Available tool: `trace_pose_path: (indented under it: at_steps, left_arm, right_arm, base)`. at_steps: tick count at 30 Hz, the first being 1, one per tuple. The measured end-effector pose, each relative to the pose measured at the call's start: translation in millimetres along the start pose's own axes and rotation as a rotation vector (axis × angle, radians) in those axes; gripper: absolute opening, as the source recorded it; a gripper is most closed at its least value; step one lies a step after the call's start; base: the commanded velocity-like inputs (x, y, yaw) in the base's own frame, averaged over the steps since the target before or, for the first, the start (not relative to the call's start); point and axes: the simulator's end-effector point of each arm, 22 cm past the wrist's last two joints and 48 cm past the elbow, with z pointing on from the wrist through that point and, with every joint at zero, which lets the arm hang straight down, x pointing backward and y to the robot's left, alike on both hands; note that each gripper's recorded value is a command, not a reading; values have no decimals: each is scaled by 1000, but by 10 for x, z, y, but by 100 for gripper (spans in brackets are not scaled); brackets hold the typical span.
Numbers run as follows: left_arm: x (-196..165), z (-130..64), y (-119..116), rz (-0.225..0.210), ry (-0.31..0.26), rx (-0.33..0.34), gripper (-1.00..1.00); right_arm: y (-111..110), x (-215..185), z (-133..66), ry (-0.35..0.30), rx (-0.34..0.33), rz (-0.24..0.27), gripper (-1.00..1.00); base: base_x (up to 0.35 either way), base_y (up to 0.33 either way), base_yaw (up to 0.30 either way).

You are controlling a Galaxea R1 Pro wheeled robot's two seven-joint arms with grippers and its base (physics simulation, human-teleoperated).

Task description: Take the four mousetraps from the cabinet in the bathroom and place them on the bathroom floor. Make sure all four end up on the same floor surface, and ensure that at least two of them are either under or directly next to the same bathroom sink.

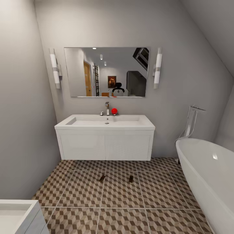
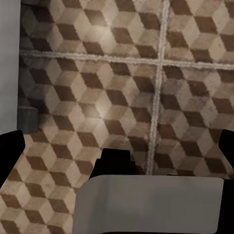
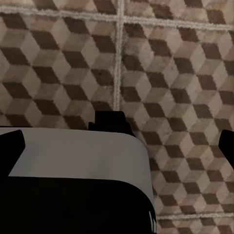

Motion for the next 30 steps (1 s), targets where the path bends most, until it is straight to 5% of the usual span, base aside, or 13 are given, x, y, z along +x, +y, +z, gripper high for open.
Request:
trace_pose_path:
  at_steps: [11,30]
  left_arm:
    - [2,-3,-34,-2,-3,5,100]
    - [-5,-2,-20,2,-5,3,100]
  right_arm:
    - [10,4,-1,0,-2,0,100]
    - [2,-1,0,-1,0,-2,100]
  base:
    - [0,0,54]
    - [0,0,245]
